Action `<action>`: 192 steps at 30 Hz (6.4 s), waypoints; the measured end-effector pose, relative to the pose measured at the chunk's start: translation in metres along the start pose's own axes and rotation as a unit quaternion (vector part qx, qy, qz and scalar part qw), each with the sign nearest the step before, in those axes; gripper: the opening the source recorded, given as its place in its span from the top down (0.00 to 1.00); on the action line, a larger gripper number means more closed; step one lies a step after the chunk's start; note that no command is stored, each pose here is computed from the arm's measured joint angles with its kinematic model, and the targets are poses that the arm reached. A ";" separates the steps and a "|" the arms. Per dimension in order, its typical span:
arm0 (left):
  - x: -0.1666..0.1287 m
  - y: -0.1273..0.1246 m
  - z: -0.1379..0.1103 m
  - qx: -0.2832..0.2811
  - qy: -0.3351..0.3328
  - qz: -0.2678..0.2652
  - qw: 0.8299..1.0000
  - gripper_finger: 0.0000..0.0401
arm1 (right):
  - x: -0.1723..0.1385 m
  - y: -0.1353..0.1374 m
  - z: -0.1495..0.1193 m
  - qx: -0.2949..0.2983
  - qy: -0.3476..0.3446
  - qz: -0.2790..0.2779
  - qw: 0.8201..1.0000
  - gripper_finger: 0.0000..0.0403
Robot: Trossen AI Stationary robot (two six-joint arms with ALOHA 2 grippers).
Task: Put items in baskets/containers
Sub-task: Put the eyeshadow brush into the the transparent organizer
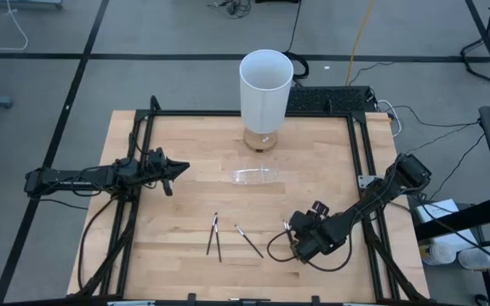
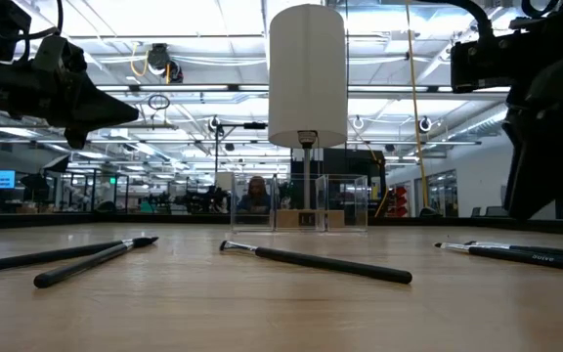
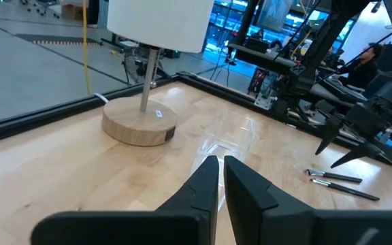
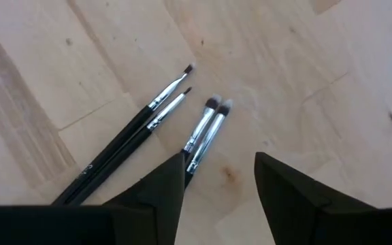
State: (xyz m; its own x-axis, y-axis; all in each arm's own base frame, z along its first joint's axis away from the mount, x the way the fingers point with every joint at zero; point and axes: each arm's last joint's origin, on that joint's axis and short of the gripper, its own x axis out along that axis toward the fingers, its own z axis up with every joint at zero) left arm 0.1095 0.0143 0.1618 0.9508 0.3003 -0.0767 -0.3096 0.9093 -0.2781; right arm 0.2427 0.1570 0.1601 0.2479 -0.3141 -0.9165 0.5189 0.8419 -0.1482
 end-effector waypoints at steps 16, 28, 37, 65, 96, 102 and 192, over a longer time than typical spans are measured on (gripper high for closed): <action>0.000 -0.001 -0.001 -0.001 0.009 -0.015 1.000 0.92 | 0.011 0.004 -0.004 0.010 0.018 -0.015 1.000 0.58; 0.000 -0.001 -0.001 -0.001 0.008 -0.013 1.000 0.92 | 0.011 0.004 -0.005 0.020 0.017 -0.013 1.000 0.58; 0.000 -0.001 -0.001 -0.007 0.008 -0.013 1.000 0.92 | 0.013 0.004 -0.006 0.020 0.017 -0.013 1.000 0.58; 0.000 -0.001 -0.001 -0.008 0.009 -0.015 1.000 0.92 | 0.020 -0.012 -0.027 0.037 0.136 -0.039 0.989 0.58; 0.000 -0.001 -0.001 -0.008 0.009 -0.017 1.000 0.92 | 0.045 -0.031 -0.039 0.134 0.230 -0.009 0.964 0.63; 0.000 -0.001 -0.001 -0.007 0.009 -0.017 1.000 0.92 | 0.052 -0.046 -0.044 0.162 0.245 0.003 0.956 0.69; 0.000 0.002 -0.002 0.013 0.008 0.021 1.000 0.92 | 0.046 -0.137 0.077 -0.066 -0.606 0.094 0.787 1.00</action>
State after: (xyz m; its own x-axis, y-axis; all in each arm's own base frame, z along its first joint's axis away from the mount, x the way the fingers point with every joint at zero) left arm 0.1089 0.0153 0.1592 0.9368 0.3342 -0.1033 -0.3497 0.9030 -0.2497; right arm 0.2461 -0.0071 0.1666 0.9503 -0.2983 0.0894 0.3094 0.9369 -0.1629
